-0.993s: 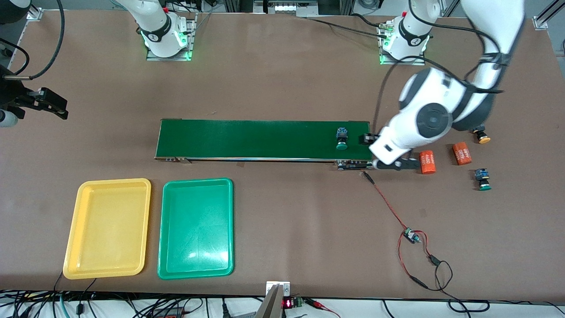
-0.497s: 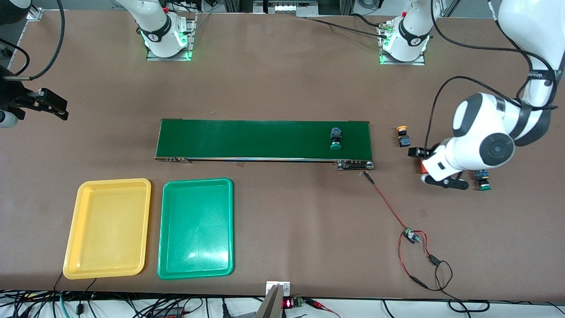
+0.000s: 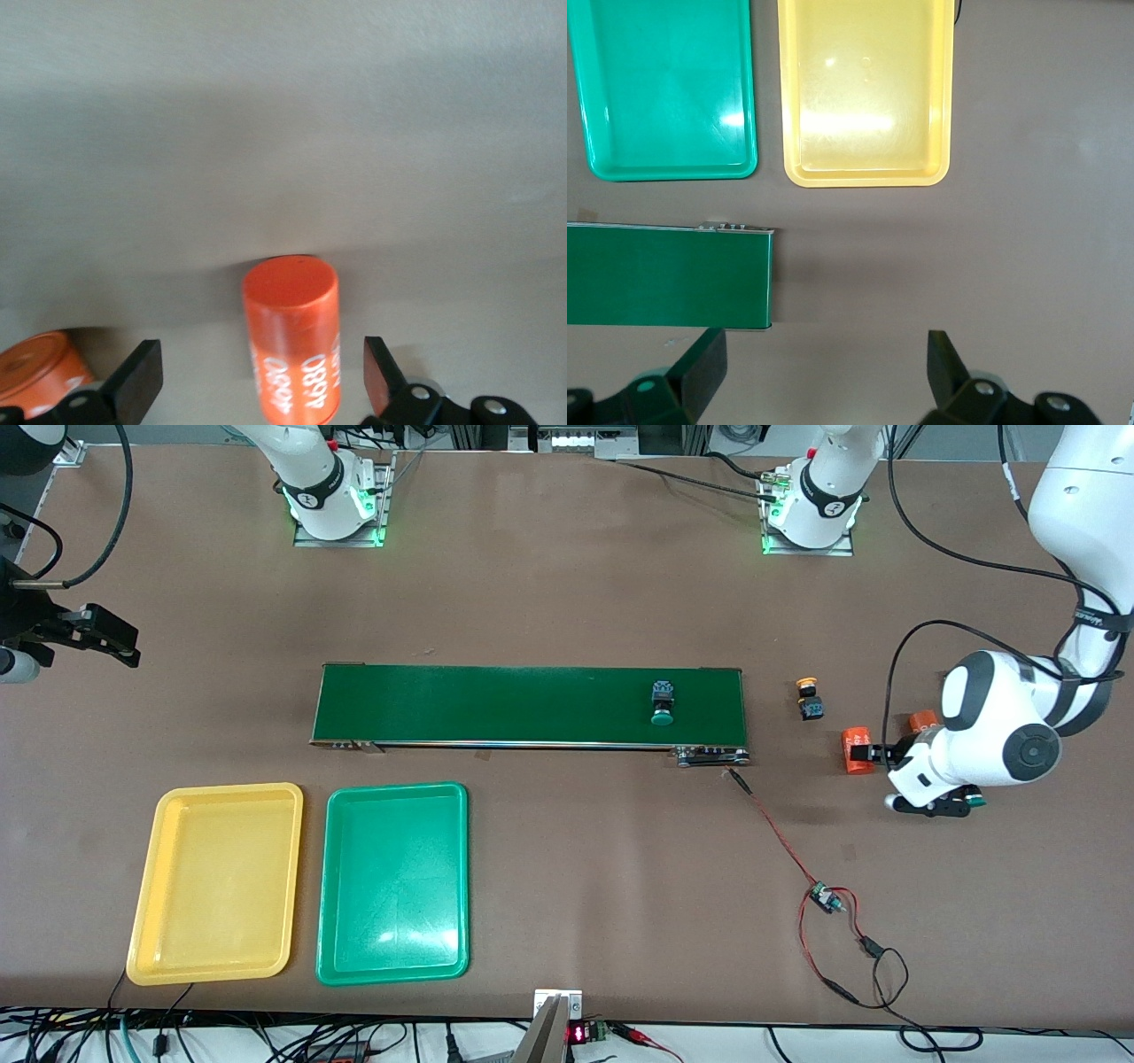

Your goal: Sort buttons by color to trays

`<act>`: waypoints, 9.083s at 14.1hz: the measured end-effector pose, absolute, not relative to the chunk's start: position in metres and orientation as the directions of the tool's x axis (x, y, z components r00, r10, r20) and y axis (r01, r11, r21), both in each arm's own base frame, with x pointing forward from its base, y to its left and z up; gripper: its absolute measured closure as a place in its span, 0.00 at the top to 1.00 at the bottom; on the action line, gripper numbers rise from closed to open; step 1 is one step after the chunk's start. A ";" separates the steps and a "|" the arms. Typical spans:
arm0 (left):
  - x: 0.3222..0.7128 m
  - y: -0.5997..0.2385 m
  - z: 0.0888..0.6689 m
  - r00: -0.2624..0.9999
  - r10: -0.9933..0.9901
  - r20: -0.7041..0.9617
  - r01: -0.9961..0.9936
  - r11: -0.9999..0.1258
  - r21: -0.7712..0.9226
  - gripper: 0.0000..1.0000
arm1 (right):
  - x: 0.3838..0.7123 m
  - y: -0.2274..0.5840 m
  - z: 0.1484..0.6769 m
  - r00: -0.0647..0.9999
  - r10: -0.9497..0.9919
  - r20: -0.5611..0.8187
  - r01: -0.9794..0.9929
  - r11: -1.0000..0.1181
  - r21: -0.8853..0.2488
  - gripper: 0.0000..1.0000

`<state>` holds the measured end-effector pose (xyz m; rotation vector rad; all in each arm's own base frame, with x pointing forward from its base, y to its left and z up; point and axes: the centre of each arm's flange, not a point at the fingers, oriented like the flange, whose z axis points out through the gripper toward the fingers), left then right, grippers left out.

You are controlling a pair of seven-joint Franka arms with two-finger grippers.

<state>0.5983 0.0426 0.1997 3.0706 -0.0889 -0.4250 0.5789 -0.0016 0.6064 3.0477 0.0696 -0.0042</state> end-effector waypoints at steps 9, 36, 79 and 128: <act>0.579 0.040 0.175 0.958 -0.097 -0.268 -0.079 -0.994 0.076 0.50 | 0.584 0.003 0.599 0.999 0.046 -0.004 0.046 -0.997 0.058 1.00; 0.522 -0.280 0.266 0.120 -0.985 -0.126 -0.960 -0.147 0.240 0.64 | 0.597 -0.013 0.570 0.999 0.003 -0.046 0.003 -1.000 -0.006 1.00; 0.512 -0.063 0.175 0.909 0.026 -0.417 0.011 -0.999 -0.038 0.78 | 0.524 0.442 0.295 0.987 0.019 -0.159 0.025 -0.999 0.036 1.00; 0.649 -0.011 0.323 0.835 0.388 -0.390 0.337 -0.921 -0.195 1.00 | 0.713 0.212 0.272 1.000 0.022 -0.020 0.021 -0.999 -0.032 0.41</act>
